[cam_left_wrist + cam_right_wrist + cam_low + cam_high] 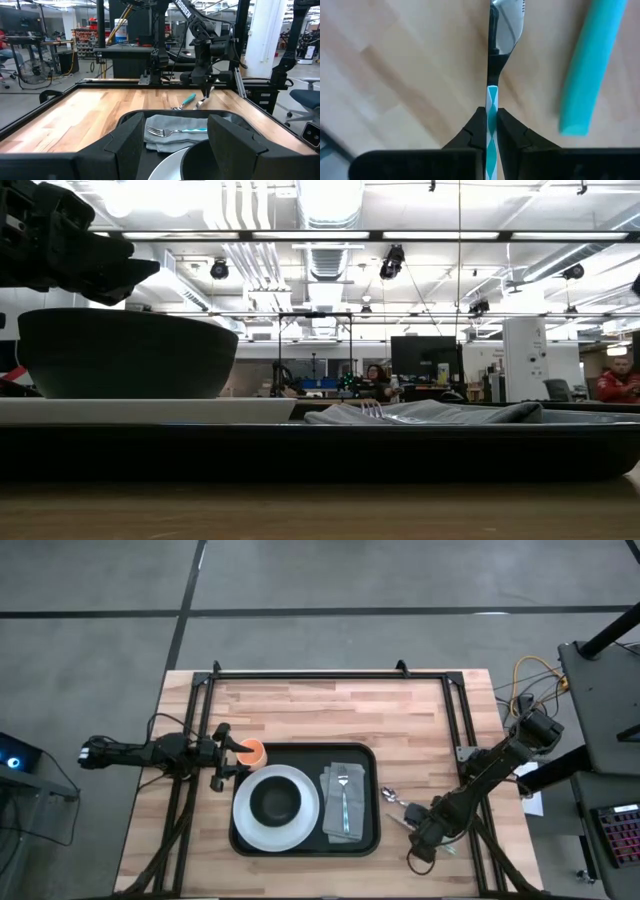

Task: Set up tray
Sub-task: Put the knife on the table

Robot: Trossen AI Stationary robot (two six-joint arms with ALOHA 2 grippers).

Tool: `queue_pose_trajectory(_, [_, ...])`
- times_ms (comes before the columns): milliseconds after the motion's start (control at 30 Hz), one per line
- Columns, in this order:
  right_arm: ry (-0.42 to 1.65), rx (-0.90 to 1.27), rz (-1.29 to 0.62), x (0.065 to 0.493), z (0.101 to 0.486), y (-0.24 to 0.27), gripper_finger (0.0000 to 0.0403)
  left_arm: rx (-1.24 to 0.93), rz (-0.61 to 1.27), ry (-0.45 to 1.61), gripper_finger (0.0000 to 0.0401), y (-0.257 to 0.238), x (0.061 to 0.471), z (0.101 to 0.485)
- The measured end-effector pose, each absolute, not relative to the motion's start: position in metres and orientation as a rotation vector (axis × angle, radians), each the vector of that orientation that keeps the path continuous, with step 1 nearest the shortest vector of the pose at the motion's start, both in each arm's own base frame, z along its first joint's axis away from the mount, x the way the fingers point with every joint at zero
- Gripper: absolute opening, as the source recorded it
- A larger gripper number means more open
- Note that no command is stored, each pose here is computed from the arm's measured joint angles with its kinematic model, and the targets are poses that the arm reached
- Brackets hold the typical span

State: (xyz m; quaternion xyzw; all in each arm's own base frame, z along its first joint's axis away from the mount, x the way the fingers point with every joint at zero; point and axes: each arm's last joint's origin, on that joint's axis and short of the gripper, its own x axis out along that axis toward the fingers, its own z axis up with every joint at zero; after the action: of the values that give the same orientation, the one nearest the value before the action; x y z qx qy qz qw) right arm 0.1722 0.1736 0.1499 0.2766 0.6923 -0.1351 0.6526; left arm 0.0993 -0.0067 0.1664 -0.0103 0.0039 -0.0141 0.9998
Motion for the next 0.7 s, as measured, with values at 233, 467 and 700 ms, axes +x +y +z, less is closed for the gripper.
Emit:
queue_pose_trajectory(233, [1.57,0.727,-0.322,0.175,0.162,0.178,0.0013,-0.021,-0.028,0.008,0.0198,-0.007,0.099,0.166])
queue_pose_trajectory(467, [1.594,0.787,-0.408,0.176,0.174,0.181,0.0013,-0.021,-0.028,0.007,0.0198,-0.007,0.099,0.166])
queue_pose_trajectory(700, [1.595,0.826,-0.49,0.178,0.187,0.183,0.0013,-0.021,-0.028,0.007,0.0198,-0.007,0.099,0.166])
